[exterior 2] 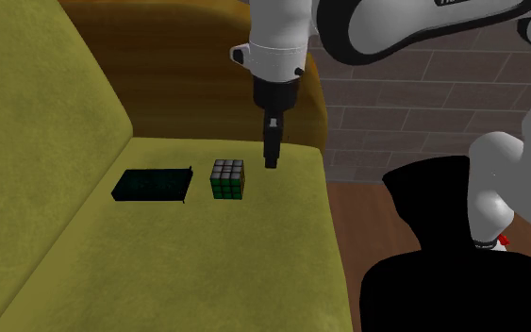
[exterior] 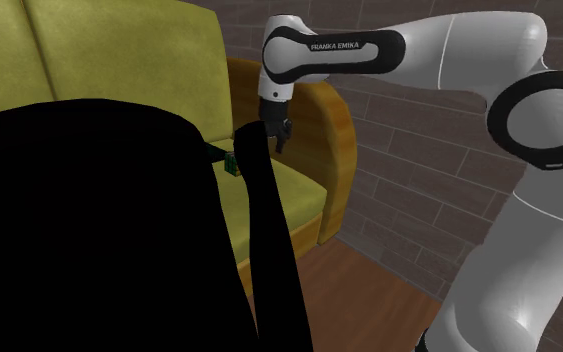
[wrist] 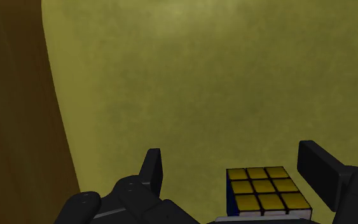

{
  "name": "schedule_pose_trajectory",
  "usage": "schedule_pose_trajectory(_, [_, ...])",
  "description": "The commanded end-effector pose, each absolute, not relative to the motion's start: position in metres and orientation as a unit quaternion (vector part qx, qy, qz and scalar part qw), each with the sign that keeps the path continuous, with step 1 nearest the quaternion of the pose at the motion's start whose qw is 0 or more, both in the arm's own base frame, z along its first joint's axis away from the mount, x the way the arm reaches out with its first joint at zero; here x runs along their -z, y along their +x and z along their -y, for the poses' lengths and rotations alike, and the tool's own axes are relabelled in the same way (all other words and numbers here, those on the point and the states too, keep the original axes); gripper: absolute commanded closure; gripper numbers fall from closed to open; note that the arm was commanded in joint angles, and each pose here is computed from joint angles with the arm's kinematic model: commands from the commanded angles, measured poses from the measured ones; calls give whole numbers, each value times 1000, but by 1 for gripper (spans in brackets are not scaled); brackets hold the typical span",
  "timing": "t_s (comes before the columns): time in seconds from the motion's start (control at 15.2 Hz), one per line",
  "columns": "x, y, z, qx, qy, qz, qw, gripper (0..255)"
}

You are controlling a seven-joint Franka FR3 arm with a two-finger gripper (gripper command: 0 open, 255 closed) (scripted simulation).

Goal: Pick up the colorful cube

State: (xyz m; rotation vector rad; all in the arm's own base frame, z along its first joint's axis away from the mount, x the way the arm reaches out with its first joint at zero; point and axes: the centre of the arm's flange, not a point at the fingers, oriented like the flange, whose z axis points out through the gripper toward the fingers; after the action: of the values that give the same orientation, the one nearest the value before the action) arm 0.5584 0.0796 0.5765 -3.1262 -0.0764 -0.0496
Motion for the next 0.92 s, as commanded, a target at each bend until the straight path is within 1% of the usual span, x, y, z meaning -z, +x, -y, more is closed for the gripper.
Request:
schedule_pose_trajectory(0.0, [-580, 584, -91, 15, -999, 29, 7, 0])
schedule_pose_trajectory(0.4, [-584, 650, -123, 14, -999, 42, 8, 0])
schedule_pose_trajectory(0.86, [-547, 650, -123, 14, -999, 42, 8, 0])
